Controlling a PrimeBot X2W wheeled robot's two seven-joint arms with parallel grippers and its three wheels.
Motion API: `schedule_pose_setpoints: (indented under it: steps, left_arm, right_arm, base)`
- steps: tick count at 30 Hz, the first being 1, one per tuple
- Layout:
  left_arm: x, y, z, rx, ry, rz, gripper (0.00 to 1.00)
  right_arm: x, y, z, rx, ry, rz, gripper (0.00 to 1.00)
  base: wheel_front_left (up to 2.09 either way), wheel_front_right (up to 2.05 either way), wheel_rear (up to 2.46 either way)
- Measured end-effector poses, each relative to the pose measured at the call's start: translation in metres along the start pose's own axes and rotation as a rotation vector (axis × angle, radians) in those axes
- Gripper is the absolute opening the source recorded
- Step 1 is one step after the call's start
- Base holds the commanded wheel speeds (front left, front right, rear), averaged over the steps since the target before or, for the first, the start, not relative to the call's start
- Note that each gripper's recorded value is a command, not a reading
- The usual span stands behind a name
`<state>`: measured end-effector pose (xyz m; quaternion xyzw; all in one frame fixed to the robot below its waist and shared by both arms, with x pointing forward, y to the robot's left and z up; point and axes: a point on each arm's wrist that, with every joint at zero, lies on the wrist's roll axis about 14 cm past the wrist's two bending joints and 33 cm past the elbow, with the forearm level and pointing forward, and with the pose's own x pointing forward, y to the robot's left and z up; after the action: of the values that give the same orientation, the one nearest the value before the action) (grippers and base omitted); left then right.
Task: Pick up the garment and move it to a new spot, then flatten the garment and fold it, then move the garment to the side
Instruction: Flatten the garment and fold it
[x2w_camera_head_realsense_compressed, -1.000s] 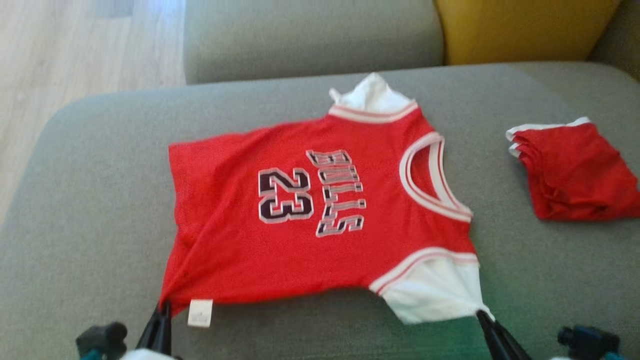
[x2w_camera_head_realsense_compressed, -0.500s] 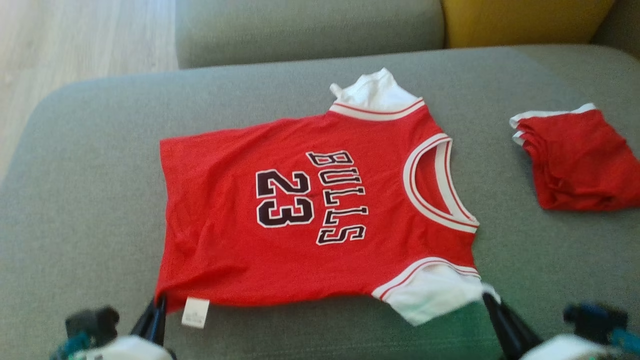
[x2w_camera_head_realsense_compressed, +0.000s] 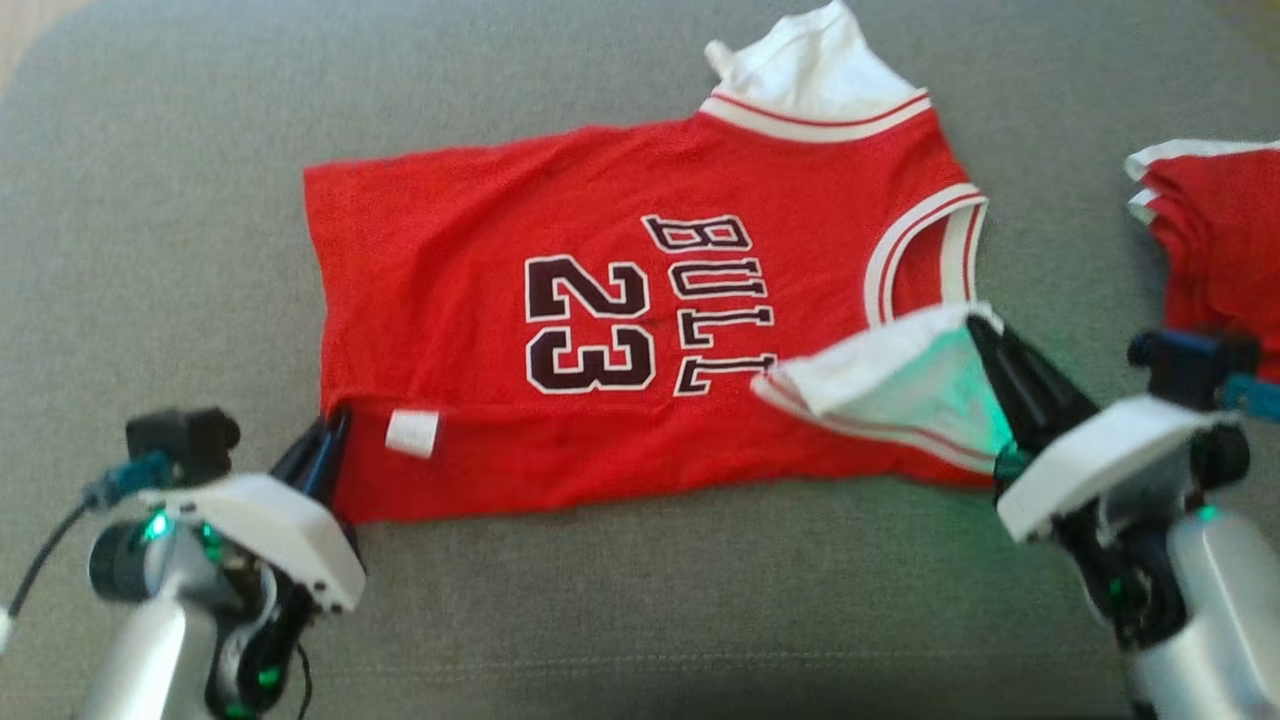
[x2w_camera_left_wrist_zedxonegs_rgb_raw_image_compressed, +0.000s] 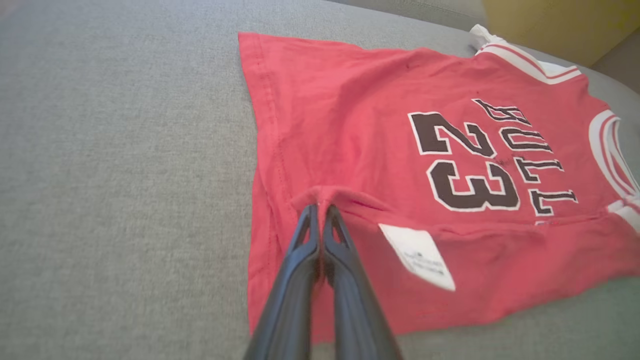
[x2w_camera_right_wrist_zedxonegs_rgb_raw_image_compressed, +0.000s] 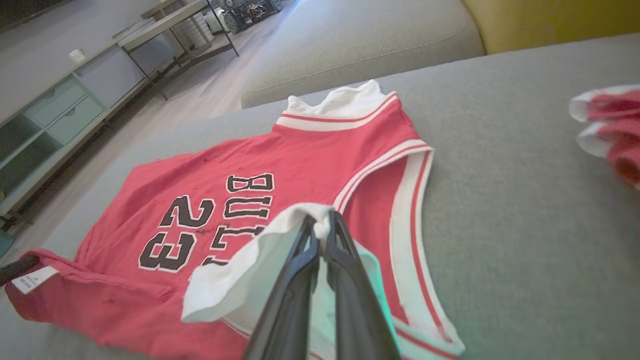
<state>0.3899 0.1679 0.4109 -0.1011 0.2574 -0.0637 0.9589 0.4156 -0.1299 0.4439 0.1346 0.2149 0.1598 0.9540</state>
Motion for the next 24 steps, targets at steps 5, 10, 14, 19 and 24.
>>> schedule_pose_setpoints:
  steps: [5, 10, 14, 19, 24]
  left_arm:
    - [0.015, 0.008, -0.006, 0.0, 0.036, 0.01, 0.0]
    - [0.019, 0.01, -0.014, -0.029, 0.06, 0.013, 0.0]
    - [0.021, 0.007, -0.016, -0.073, 0.052, 0.009, 0.4]
    - [0.02, 0.005, -0.003, -0.124, -0.051, 0.023, 1.0]
    - [0.006, 0.003, 0.015, -0.119, -0.228, 0.064, 1.0]
  right_arm:
    - [0.028, -0.004, 0.001, -0.013, 0.013, 0.026, 0.0]
    - [0.04, -0.008, 0.001, -0.017, 0.01, 0.034, 0.0]
    - [0.045, -0.009, -0.004, 0.006, 0.011, 0.034, 1.0]
    - [0.042, -0.013, 0.004, 0.067, -0.064, 0.021, 1.0]
    - [0.028, -0.022, 0.035, 0.034, -0.241, -0.019, 1.0]
  base:
    - [0.0, 0.0, 0.0]
    - [0.0, 0.0, 0.0]
    - [0.0, 0.0, 0.0]
    - [0.0, 0.0, 0.0]
    - [0.0, 0.0, 0.0]
